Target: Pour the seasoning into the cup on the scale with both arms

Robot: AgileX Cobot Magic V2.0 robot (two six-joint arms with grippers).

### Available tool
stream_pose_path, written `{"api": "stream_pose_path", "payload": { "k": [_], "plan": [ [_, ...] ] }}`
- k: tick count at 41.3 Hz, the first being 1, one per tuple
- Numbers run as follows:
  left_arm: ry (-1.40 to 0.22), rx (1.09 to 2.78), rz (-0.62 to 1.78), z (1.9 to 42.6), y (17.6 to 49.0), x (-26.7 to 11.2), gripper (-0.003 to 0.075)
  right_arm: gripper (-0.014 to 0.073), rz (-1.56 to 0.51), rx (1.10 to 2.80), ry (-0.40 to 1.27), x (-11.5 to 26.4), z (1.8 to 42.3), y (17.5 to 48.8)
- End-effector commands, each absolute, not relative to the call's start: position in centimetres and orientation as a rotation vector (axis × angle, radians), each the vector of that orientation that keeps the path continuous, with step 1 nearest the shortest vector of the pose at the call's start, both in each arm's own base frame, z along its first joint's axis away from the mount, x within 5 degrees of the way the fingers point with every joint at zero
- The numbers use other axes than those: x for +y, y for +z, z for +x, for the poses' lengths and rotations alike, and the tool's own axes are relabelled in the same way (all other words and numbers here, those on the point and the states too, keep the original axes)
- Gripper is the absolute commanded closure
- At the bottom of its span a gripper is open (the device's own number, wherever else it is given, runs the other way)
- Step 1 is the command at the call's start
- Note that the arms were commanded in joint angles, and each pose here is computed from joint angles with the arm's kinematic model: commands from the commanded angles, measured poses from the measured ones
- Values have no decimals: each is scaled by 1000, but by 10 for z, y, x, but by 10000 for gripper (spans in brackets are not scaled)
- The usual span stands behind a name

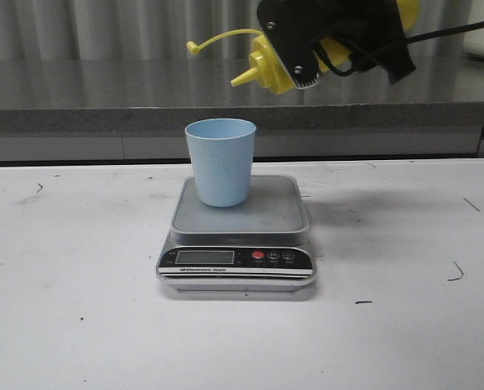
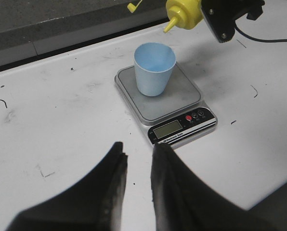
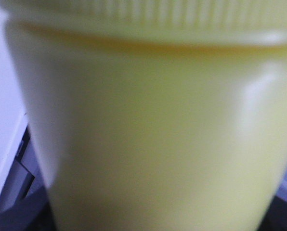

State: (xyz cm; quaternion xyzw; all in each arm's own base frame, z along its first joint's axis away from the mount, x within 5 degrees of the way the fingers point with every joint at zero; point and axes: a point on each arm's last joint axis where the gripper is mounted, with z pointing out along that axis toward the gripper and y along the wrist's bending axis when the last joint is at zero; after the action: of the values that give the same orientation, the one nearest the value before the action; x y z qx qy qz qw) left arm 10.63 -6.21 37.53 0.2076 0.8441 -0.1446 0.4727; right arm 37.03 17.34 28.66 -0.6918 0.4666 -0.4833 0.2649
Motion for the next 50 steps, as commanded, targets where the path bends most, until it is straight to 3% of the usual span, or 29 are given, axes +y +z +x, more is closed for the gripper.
{"api": "stream_pose_path", "payload": {
  "k": [1, 31, 37, 43, 50],
  "plan": [
    [-391, 1967, 486, 107, 390, -64, 586, 256, -1777, 1169, -1404, 169, 366, 326],
    [-391, 1967, 486, 107, 390, -64, 586, 256, -1723, 1226, -1356, 169, 366, 325],
    [-391, 1967, 486, 107, 390, -64, 586, 256, -1488, 1450, -1172, 167, 365, 323],
    [-391, 1967, 486, 107, 390, -64, 586, 256, -1074, 1720, -936, 153, 365, 326],
    [-391, 1967, 486, 107, 390, -64, 586, 256, -737, 1896, -815, 130, 356, 339]
  ]
}}
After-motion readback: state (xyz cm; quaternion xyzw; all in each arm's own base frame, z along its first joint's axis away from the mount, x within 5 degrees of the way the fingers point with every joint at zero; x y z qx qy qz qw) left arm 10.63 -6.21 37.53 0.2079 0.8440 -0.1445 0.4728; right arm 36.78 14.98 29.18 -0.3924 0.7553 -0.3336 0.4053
